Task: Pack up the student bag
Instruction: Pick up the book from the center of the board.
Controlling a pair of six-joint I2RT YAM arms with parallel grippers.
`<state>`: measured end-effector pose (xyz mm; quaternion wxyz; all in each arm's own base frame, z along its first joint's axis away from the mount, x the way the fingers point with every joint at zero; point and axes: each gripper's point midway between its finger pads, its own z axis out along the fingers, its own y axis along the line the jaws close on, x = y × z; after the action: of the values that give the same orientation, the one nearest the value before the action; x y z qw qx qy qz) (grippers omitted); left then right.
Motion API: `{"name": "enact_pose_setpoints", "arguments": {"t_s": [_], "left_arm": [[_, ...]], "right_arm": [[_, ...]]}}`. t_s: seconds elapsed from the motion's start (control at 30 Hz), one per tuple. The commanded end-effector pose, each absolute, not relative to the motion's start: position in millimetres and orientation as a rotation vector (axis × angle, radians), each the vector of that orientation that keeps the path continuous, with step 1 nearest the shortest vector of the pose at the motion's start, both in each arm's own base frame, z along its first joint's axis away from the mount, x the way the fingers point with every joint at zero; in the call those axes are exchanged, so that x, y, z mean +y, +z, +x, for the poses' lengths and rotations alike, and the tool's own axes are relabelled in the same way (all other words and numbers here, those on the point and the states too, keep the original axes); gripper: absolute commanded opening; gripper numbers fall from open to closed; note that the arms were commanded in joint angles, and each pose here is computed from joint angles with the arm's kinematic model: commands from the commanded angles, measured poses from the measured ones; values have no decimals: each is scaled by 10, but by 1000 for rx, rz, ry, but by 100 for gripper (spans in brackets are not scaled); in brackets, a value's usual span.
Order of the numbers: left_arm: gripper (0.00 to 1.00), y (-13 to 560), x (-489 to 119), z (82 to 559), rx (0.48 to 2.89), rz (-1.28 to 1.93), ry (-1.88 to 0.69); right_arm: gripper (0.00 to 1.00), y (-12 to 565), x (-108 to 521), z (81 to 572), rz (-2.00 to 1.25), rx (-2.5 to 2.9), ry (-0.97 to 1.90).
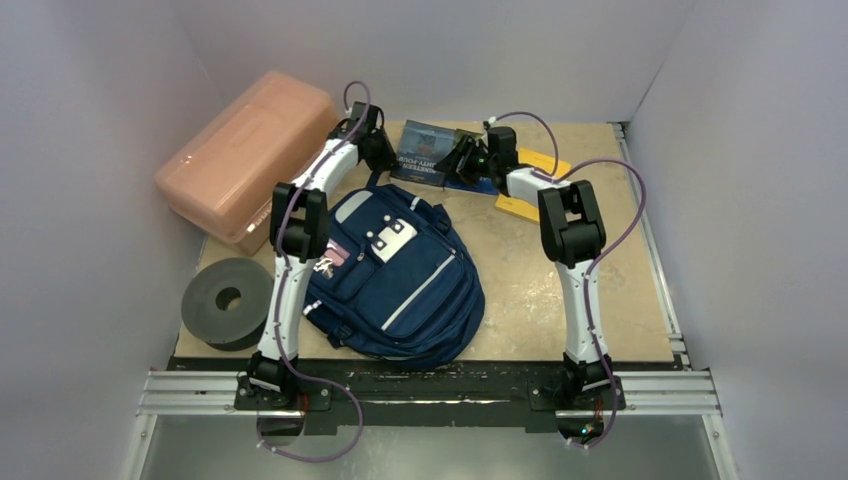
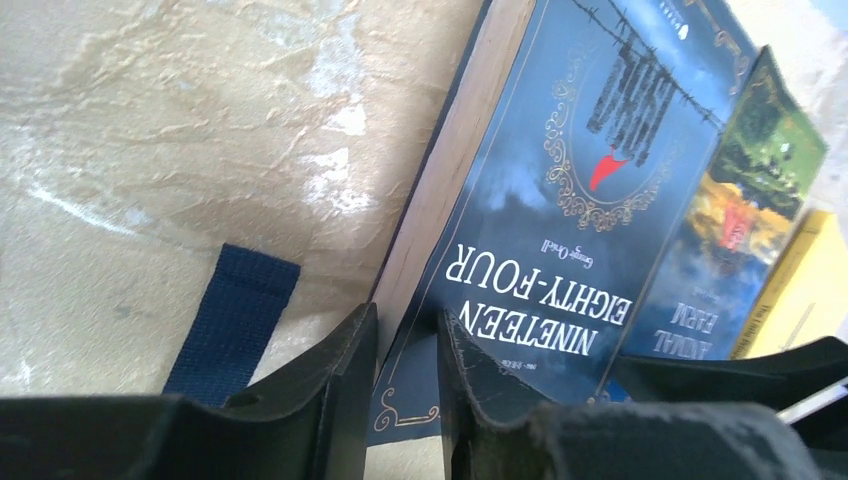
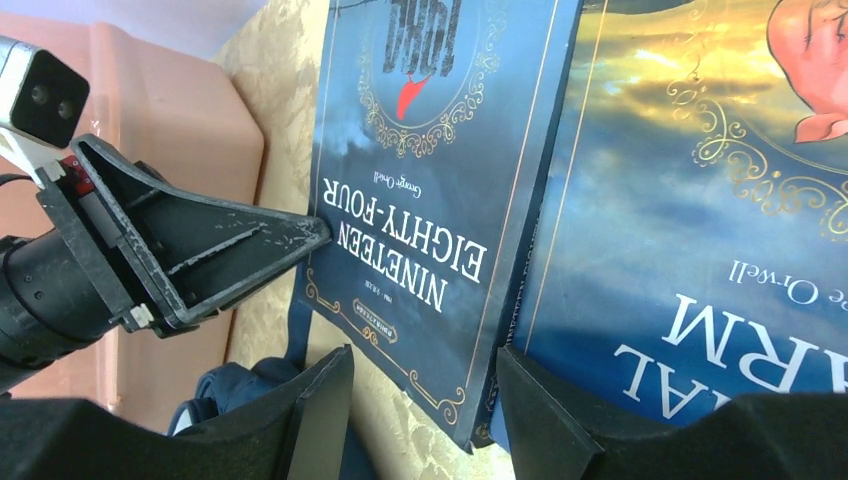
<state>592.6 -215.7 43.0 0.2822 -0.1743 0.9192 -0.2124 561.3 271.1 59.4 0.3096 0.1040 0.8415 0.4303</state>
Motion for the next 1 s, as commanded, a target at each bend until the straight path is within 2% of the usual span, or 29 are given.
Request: {"name": "enact_pose_setpoints", "arguments": {"t_s": [0.0,0.37,0.4,0.5,0.67,0.8,0.97], "left_arm": [[24,1056,-2743,5932,2342,-355,-952],[26,1301,-3121,5728,2292,-254,-1221],[24,1319,-3137,5708,2291,-245,-1228],[0,1376,-3126,5661,2302,-245,-1222],[0,1764,-3119,5605,2244,-243,-1255],[0,2167,-3174,5530,2191,-283,-1370],[0,2488,-3273,5378,2145,-322,-1499]], "right_arm": [[58,680,2878,5562,250,2194,1213],[57,830,2778,5513,271,2169,1248],[58,848,2768,5507,271,2167,1252],[58,869,2692,5463,274,2176,1237],[69,885,2405,5333,318,2235,1166],[79,1032,2276,5153,397,2201,1277],[84,1327,2240,4970,534,2056,1444]]}}
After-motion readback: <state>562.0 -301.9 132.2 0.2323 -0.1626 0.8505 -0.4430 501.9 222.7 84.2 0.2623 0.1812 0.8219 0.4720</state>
